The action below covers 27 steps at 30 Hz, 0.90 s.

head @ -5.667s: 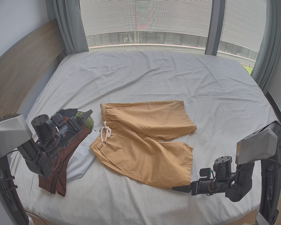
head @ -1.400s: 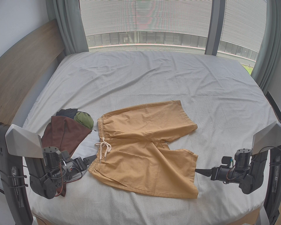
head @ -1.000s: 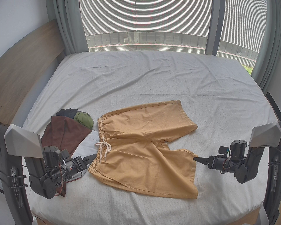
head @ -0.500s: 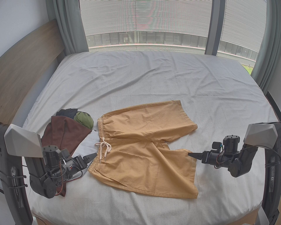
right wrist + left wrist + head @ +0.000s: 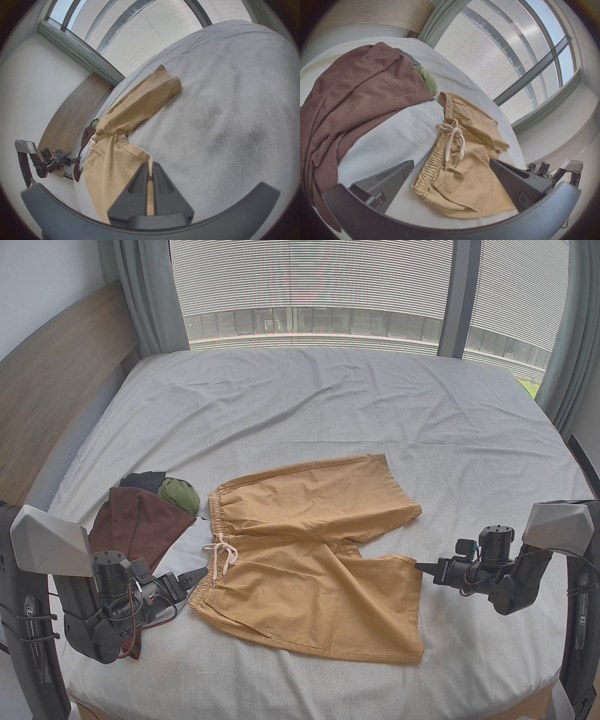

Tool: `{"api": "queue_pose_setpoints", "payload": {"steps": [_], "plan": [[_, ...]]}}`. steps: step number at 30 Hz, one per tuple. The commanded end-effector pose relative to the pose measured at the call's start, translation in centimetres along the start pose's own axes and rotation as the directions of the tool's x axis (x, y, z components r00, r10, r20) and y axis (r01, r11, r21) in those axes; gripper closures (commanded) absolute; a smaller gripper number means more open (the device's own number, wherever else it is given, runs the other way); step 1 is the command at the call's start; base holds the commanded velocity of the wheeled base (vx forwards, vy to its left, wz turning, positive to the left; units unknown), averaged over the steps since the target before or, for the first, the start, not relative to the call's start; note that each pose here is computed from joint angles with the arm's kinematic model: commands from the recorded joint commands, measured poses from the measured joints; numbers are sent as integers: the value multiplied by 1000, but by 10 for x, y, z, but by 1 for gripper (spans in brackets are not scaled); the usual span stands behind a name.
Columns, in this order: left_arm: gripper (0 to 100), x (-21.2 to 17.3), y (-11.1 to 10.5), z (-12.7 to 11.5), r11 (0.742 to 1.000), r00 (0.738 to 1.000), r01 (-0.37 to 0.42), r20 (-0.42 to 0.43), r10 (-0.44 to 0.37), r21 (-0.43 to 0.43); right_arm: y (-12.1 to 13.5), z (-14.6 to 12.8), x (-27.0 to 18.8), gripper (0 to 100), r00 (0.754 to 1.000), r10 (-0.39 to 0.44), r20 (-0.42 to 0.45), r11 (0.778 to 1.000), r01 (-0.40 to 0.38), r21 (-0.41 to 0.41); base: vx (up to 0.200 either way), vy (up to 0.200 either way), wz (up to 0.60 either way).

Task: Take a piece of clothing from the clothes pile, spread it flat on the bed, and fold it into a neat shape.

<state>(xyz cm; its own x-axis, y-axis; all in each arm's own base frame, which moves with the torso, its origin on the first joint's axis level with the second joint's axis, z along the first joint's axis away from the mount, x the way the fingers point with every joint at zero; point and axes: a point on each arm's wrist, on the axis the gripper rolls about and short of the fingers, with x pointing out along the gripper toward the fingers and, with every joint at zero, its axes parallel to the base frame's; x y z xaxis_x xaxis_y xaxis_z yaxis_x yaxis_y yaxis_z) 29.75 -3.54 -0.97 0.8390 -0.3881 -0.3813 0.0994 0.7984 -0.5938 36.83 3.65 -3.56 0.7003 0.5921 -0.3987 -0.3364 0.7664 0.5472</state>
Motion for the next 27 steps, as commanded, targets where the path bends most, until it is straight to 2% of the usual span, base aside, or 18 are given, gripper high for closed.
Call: {"api": "queue_pose_setpoints", "payload": {"steps": [1,17,23,27], "plan": [[0,0,0,-1,1000,1000,-1,-4,1,-1,5,20,-9,100,999,2,48,1000,-1,-20,0,0,0],[0,2,1,-7,1000,1000,-5,-25,5,-1,-4,75,3,100,997,-57,60,998,57,9,0,0,0],[0,3,2,-8,1000,1000,-7,-29,7,-2,-8,84,12,100,996,-70,61,998,69,15,0,0,0],[0,3,2,-8,1000,1000,-8,-30,8,-3,-14,80,16,100,994,-90,54,996,89,22,0,0,0]]}}
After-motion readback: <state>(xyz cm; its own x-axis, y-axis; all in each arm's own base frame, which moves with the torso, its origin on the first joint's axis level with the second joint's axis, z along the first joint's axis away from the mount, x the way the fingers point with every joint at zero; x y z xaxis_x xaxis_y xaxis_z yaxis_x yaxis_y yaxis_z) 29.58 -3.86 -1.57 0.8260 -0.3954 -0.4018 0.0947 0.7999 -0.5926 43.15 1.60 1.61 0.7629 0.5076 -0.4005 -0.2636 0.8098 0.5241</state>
